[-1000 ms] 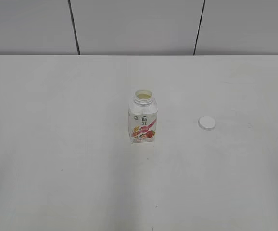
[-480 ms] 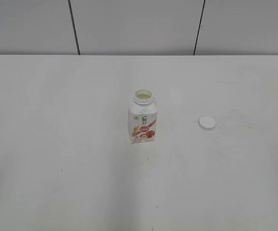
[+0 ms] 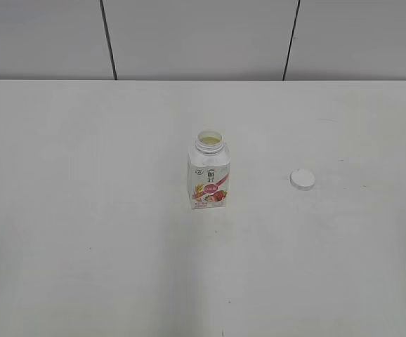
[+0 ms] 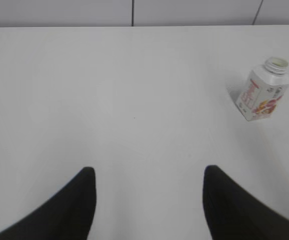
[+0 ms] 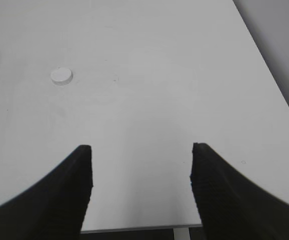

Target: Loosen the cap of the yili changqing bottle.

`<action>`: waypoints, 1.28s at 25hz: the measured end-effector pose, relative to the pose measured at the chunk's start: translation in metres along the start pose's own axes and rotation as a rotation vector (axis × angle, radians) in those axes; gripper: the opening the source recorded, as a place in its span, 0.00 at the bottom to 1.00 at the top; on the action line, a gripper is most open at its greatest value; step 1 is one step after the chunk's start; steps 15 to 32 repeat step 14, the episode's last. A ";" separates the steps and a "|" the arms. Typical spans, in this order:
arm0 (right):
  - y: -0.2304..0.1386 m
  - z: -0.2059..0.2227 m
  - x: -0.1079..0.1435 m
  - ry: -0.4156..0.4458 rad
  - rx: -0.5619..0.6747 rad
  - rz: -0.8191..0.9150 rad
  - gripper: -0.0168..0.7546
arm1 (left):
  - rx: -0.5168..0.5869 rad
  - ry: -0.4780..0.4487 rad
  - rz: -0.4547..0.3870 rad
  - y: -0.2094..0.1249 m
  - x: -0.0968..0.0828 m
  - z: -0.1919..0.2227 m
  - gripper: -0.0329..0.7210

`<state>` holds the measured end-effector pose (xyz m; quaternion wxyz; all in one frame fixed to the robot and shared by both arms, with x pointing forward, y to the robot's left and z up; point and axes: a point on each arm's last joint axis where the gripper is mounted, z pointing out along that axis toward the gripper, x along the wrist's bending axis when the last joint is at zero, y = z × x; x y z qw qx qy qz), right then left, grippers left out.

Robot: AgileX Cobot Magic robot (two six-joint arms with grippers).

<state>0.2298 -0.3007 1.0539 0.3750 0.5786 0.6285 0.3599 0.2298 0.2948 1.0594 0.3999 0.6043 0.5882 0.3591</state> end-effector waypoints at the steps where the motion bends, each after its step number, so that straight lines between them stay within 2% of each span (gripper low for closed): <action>1: 0.000 0.000 0.000 0.000 0.000 0.000 0.66 | -0.001 0.020 -0.009 0.000 0.000 0.000 0.61; 4: 0.000 0.000 0.000 0.000 0.000 0.000 0.66 | -0.002 0.048 -0.022 0.000 0.000 0.000 0.61; 32: 0.000 0.000 0.000 0.000 0.000 0.000 0.66 | -0.002 0.039 -0.018 0.000 0.000 0.000 0.61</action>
